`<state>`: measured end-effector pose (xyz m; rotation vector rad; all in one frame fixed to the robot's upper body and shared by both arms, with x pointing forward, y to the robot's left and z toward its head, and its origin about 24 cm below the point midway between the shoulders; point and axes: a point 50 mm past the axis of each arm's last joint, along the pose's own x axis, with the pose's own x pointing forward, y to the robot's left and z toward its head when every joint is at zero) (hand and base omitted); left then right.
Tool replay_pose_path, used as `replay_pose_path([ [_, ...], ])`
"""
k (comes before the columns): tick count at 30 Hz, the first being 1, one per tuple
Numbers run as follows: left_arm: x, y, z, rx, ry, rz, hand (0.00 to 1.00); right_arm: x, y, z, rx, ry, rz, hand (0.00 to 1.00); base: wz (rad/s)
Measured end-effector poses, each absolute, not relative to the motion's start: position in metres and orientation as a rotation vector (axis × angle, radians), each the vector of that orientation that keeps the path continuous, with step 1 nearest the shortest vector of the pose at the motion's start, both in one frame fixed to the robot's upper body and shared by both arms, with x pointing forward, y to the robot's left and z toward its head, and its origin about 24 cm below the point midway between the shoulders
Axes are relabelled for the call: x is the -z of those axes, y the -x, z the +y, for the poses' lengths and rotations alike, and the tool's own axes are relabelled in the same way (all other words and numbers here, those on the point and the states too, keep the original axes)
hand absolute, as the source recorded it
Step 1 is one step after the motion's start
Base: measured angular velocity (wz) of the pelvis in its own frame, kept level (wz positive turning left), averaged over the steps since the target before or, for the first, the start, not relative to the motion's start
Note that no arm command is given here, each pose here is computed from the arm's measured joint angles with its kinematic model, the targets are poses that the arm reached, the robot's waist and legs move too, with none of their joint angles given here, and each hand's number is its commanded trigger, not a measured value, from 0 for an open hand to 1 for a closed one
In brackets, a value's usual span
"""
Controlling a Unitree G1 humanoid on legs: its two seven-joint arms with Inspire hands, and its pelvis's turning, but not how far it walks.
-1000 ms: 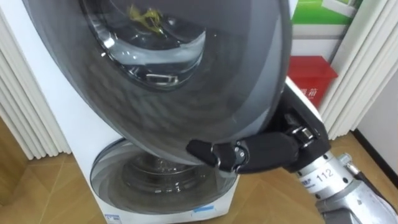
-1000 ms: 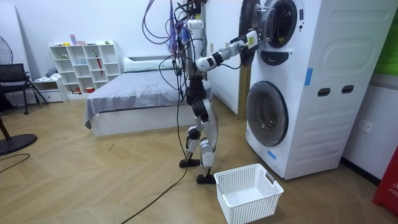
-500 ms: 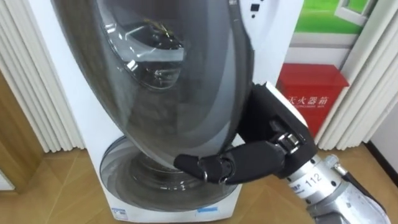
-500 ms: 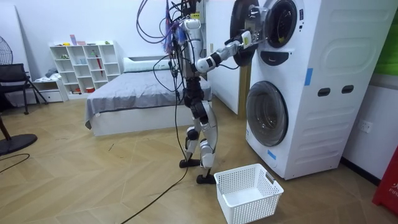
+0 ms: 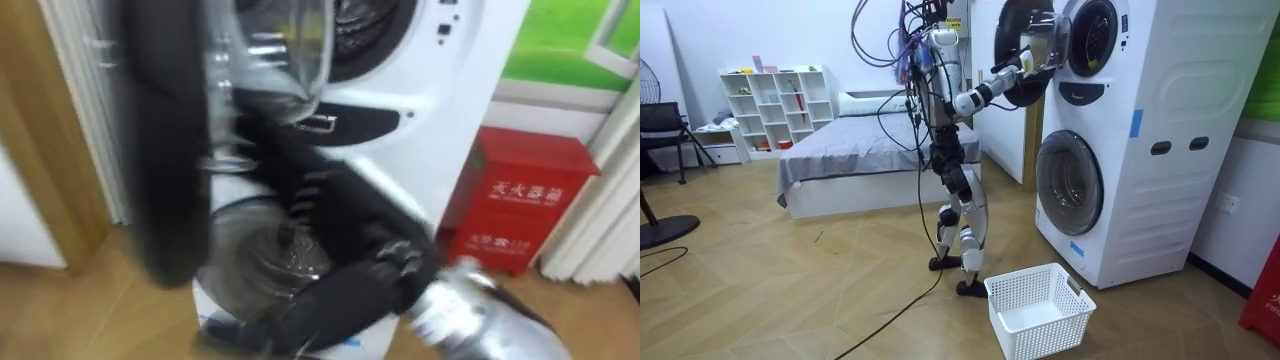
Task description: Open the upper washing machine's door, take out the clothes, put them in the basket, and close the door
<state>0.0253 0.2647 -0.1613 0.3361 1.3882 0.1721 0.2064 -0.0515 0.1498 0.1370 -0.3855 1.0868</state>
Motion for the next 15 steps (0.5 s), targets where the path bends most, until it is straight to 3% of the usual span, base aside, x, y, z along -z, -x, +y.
replay_pose_path([
  [2, 0.163, -0.023, 0.260, -0.179, -0.307, 1.393, 0.00, -0.151, -0.211, -0.049, -1.090, -0.131, -0.386, 0.00, 0.58],
  [5, 0.161, -0.033, 0.261, -0.173, -0.316, 1.360, 0.00, -0.154, -0.211, -0.049, -1.134, -0.143, -0.404, 0.00, 1.83],
  [7, 0.160, -0.035, 0.261, -0.180, -0.271, 1.336, 0.00, -0.151, -0.205, -0.041, -1.212, -0.168, -0.396, 0.00, 0.98],
  [15, 0.160, -0.033, 0.265, -0.242, -0.189, 1.329, 0.00, -0.153, -0.202, -0.040, -1.299, -0.147, -0.419, 0.00, -0.10],
])
